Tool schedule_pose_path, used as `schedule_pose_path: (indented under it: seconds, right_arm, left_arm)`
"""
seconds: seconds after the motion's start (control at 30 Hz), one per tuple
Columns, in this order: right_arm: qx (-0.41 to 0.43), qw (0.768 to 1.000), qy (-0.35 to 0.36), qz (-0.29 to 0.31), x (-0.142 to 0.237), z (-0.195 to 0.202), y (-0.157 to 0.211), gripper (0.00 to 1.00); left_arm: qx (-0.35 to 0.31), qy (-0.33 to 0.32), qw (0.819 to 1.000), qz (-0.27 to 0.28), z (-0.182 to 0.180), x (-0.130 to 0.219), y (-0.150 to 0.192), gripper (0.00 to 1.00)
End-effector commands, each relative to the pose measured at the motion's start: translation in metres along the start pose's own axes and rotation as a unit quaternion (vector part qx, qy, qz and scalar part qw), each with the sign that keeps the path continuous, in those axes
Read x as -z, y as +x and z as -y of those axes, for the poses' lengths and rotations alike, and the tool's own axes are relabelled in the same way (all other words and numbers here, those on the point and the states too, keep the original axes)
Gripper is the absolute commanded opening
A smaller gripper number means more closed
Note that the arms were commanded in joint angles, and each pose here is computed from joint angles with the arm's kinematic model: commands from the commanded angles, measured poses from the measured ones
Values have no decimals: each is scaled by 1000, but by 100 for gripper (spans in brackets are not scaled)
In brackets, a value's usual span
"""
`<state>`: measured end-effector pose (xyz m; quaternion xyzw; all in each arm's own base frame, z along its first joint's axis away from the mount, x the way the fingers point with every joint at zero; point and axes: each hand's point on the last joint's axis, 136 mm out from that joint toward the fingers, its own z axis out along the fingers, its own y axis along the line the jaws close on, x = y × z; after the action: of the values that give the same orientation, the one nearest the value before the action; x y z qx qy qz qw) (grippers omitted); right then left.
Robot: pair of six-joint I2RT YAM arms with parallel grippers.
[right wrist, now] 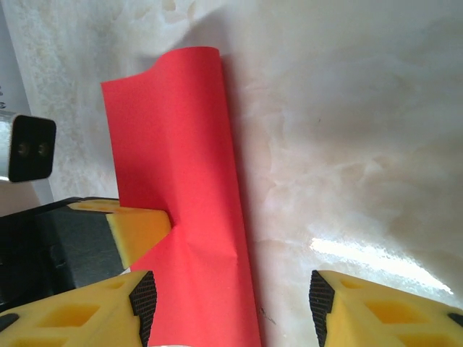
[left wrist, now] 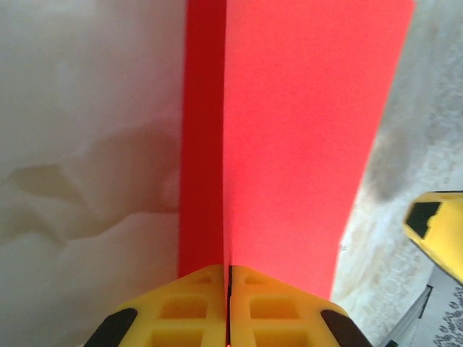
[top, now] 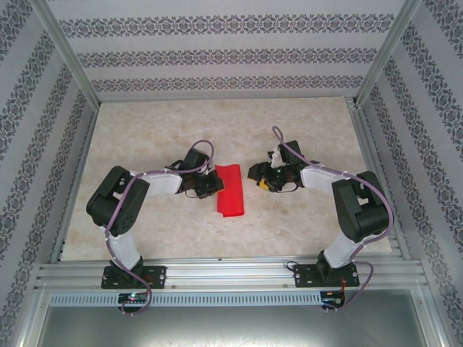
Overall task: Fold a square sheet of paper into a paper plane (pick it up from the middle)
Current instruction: First fold in half a square sheet of paper at the center of the table.
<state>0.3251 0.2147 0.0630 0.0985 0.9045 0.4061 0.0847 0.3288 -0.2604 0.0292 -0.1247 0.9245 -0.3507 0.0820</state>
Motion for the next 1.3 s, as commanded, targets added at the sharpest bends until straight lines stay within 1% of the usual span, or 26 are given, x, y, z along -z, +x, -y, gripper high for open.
schedule_pose_path:
  seconds: [0.0, 0.1, 0.17, 0.3, 0.4, 0.47, 0.6, 0.87, 0.93, 1.03, 1.2, 1.27]
  right_arm:
    - [-4, 1000, 8, 0, -3, 7, 0, 60]
    - [1, 1000, 11, -2, -4, 6, 1, 60]
    - [9, 1000, 25, -6, -6, 7, 3, 60]
    - [20, 998, 53, -7, -6, 10, 6, 60]
    - [16, 998, 68, 7, -1, 13, 3, 60]
    - [9, 995, 93, 19, 5, 20, 1, 61]
    - [-1, 987, 150, 47, 19, 35, -3, 61]
    - [-24, 976, 195, 94, 43, 55, -7, 61]
    - [-30, 975, 196, 97, 45, 58, -7, 62]
    - [-34, 975, 199, 94, 46, 63, -5, 62]
    - [-38, 975, 198, 88, 44, 65, -1, 62]
    - [-38, 976, 197, 88, 44, 65, 0, 61]
  left_arm:
    - [-14, -27, 1000, -7, -7, -3, 3, 9]
    - [-23, -16, 1000, -12, 0, -3, 3, 9]
    - [-31, 2, 999, -16, 9, -1, 3, 9]
    - [-56, 72, 996, -20, 42, 7, 6, 8]
    - [-76, 124, 989, -23, 68, 16, 8, 8]
    - [-90, 150, 984, -27, 83, 20, 11, 8]
    - [-107, 168, 979, -36, 98, 19, 17, 8]
    - [-117, 188, 974, -57, 119, -3, 22, 8]
    - [-115, 183, 974, -66, 119, -11, 24, 8]
    - [-108, 153, 979, -79, 108, -26, 25, 8]
    - [-87, 59, 991, -80, 74, -40, 21, 8]
    - [-81, 6, 994, -74, 57, -40, 18, 7]
